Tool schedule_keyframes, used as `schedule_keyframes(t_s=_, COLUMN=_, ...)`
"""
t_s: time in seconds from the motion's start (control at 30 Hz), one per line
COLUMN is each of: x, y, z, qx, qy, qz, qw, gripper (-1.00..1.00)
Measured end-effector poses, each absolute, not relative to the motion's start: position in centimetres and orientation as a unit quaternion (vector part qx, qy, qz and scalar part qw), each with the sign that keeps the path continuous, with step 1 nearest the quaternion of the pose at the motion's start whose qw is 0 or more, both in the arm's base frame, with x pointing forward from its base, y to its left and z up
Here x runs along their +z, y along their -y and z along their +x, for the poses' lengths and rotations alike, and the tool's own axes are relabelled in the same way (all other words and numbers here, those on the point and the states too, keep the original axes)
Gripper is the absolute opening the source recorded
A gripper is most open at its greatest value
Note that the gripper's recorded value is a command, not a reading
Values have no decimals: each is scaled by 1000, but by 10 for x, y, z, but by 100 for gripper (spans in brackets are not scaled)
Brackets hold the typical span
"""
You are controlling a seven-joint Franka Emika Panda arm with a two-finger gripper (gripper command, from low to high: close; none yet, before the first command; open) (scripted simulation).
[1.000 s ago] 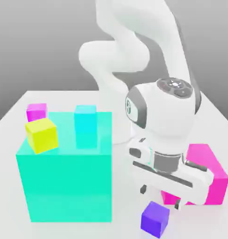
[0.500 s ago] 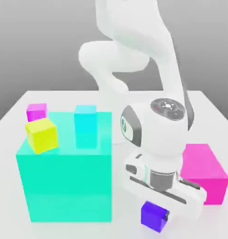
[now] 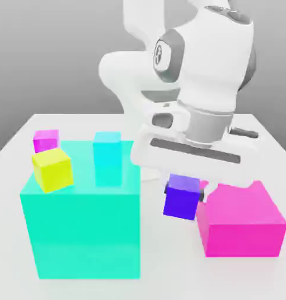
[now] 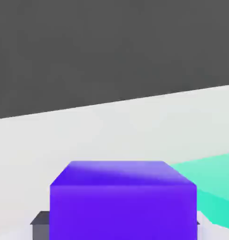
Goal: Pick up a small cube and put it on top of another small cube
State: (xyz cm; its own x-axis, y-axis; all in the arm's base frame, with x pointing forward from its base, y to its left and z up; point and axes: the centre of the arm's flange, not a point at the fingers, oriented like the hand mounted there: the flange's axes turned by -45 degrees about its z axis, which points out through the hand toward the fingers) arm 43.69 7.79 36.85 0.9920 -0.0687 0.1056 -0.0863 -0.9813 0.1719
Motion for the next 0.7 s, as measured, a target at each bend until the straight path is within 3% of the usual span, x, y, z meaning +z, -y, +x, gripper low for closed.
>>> schedule_keyframes(t_s=0.17, x=426, y=-50, z=410, qx=47, qy=3, qz=994, qw=94, gripper=-100)
schedule_keyframes(t_s=0.3, x=456, y=9, z=376, qx=27, qy=85, qz=994, qw=64, gripper=-100)
schedule_keyframes(t_s=0.43, x=476, y=59, z=333, qx=8, qy=173, qz=985, qw=14, gripper=-100)
schedule_keyframes(t_s=0.5, x=462, y=70, z=326, qx=2, qy=203, qz=979, qw=1, gripper=-100)
schedule_keyframes(t_s=0.6, x=421, y=73, z=324, qx=0, qy=211, qz=977, qw=-2, gripper=-100)
schedule_keyframes(t_s=0.63, x=414, y=73, z=323, qx=0, qy=212, qz=977, qw=-3, gripper=100)
schedule_keyframes(t_s=0.7, x=414, y=73, z=323, qx=0, qy=212, qz=977, qw=-3, gripper=100)
